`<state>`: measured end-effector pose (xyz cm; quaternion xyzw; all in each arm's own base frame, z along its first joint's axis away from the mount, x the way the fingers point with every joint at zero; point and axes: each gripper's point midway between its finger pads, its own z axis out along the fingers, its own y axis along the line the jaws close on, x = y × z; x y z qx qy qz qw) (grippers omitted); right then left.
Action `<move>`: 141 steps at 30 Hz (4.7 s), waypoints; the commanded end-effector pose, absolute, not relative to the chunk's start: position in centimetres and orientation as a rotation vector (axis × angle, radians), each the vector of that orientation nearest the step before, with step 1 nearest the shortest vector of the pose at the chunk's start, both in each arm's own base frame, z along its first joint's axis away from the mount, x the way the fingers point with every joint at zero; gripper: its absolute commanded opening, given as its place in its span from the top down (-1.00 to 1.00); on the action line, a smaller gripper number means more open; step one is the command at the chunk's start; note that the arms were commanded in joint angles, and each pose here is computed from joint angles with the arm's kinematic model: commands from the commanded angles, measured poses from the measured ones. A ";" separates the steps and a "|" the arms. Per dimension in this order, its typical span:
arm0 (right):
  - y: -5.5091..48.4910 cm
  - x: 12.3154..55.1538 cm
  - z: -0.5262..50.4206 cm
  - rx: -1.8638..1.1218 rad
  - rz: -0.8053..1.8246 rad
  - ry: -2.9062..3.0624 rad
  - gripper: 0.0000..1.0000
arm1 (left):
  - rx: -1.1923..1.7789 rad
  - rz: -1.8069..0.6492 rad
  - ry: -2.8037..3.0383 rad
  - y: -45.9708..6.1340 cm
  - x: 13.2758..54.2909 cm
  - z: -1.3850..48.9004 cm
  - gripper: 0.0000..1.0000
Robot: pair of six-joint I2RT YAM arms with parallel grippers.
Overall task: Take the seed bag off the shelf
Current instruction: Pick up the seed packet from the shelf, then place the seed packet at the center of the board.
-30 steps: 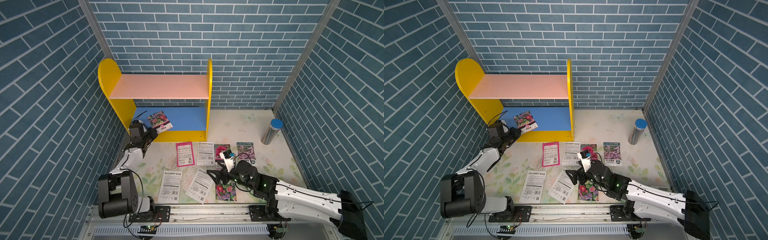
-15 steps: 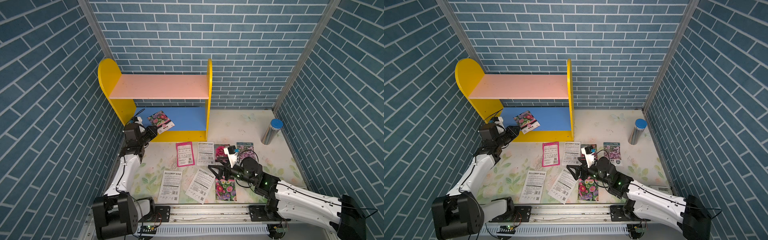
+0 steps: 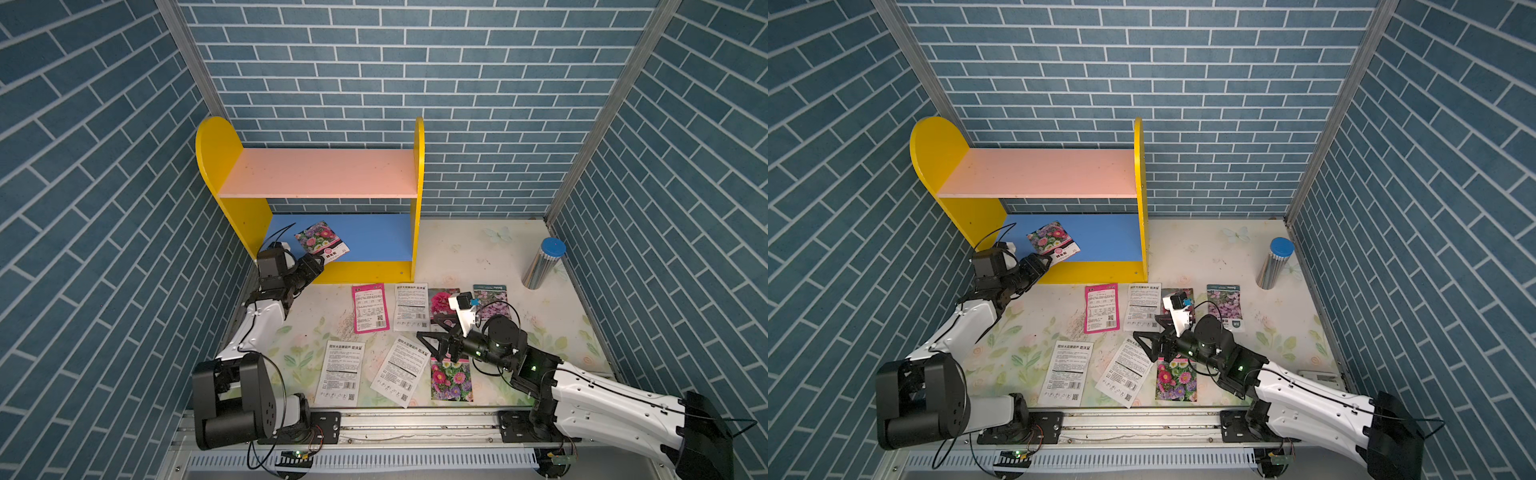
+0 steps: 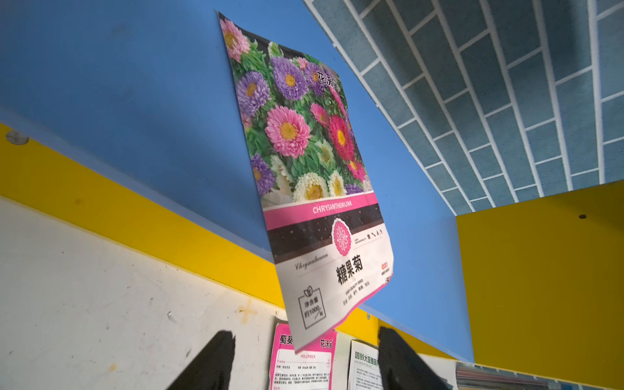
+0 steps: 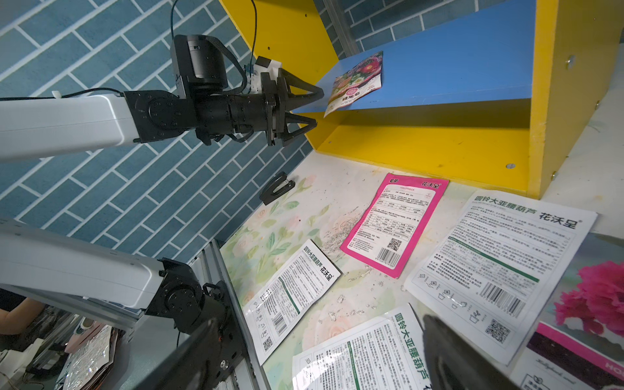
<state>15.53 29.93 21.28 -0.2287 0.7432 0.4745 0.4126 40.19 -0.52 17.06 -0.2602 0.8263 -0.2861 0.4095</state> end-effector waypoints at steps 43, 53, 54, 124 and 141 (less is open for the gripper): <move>27.5 15.9 24.1 -0.538 1.529 1.725 -0.89 | -0.031 -1.041 2.061 -12.9 33.8 23.1 1.00; 26.0 16.8 25.8 -0.540 1.611 1.654 -0.90 | 0.501 -1.320 1.949 -19.8 23.7 26.5 1.00; 26.1 16.8 26.0 -0.548 1.616 1.648 -0.91 | 0.549 -1.353 1.931 -20.3 22.6 26.7 1.00; 15.8 15.9 22.5 -0.248 0.852 2.296 -1.00 | 0.592 -1.629 1.829 -35.2 15.6 27.8 1.00; 9.1 10.0 24.5 -0.148 0.649 2.453 -1.00 | 0.407 -1.763 2.015 -45.3 15.0 20.6 1.00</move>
